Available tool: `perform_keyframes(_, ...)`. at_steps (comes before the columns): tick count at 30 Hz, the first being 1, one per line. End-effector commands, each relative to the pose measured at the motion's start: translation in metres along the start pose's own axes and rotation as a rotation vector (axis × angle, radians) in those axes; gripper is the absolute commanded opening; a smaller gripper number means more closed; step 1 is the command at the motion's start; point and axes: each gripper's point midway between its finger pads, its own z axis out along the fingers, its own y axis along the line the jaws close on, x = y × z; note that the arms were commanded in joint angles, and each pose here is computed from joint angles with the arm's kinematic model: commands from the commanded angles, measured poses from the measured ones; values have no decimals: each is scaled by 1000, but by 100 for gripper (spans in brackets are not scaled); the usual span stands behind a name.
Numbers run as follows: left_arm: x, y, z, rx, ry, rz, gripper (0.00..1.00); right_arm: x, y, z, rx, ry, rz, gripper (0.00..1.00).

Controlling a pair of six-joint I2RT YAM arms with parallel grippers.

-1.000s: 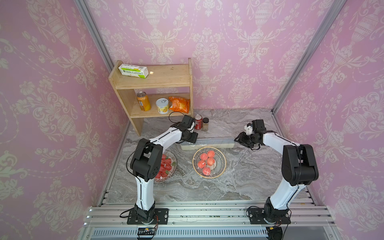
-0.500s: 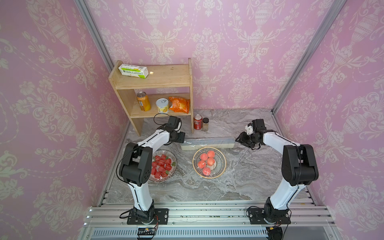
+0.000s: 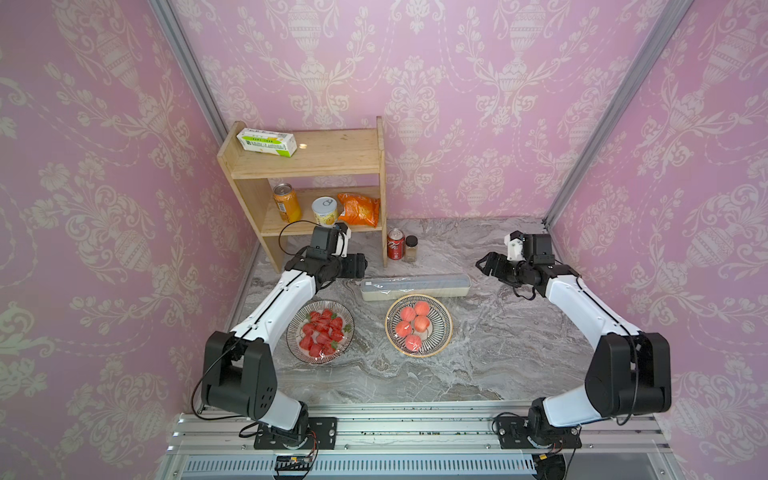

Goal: Wrap the plate with plastic wrap
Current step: Tear off the plastic wrap from the plastic wrap cutting box, then move the plate to the center of the board.

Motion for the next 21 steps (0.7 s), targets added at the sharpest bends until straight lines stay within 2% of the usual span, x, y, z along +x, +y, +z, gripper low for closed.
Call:
perform_keyframes(1,38,-64,7,285,70,-93,82,44,49,5,-180,72,-81,89)
perform_keyframes(4,50,-102,19,426,77,-98,81,77,82,20,-288,136,-134,91)
perform_keyframes(7,66,-115,40,456,122,-103,81,93,96,38,-328,167,-147,91)
perform_keyframes(11,82,-109,62,445,151,-123,81,106,97,58,-314,207,-162,91)
perform_keyframes(21,123,-80,99,338,243,-132,81,134,69,90,-222,306,-174,91)
